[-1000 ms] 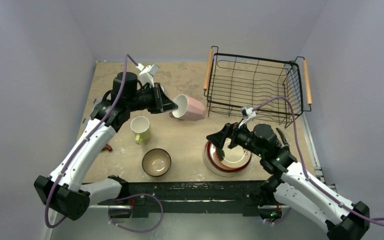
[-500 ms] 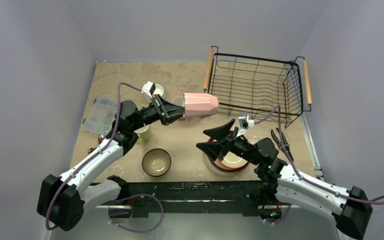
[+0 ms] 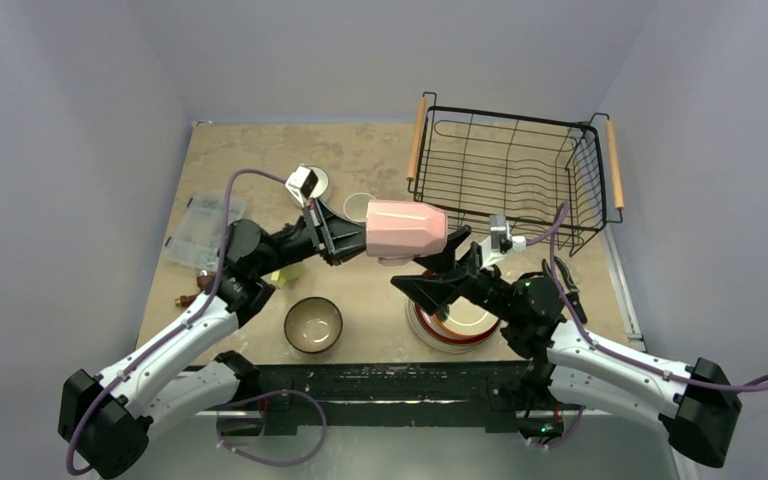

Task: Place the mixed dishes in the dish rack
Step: Turn the cup upside down in the dish rack.

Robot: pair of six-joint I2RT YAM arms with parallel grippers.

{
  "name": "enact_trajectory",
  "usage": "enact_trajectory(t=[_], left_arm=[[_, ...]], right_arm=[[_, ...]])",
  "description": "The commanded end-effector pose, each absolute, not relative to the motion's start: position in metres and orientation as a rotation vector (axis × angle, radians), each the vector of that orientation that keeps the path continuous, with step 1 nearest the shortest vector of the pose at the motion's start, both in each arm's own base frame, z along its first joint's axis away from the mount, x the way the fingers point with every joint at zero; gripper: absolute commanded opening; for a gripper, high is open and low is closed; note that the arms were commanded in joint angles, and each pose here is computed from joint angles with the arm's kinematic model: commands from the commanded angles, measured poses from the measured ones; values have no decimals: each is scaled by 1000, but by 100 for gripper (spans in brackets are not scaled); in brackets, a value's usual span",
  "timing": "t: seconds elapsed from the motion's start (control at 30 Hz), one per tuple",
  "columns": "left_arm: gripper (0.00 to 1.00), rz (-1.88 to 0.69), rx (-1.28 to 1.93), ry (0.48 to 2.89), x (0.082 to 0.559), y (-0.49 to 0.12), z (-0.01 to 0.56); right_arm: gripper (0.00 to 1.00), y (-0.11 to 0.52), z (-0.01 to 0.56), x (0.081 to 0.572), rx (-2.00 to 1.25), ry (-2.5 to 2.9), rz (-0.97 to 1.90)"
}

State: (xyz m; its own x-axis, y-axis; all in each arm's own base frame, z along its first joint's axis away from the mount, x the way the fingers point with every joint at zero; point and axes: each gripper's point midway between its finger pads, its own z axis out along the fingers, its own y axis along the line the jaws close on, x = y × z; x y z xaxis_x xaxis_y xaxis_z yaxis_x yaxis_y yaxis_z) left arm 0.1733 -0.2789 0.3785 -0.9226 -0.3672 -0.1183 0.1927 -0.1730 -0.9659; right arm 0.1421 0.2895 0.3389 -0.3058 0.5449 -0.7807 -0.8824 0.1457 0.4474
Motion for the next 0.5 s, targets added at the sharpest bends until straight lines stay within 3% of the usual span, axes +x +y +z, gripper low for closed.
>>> enact_trajectory(t=[0.0,0.1,0.47], left_arm=[[0,-2200,-150,1599,164,-274,411],[0,-2199,-161,1597,162,-273,410],[0,-2208,-165,1625,157,-278,406]], right_arm=[[75,282,394,120,-433,977,1564],[65,281,402,120,-417,966,1579],[49,297,407,118,-412,954,1650]])
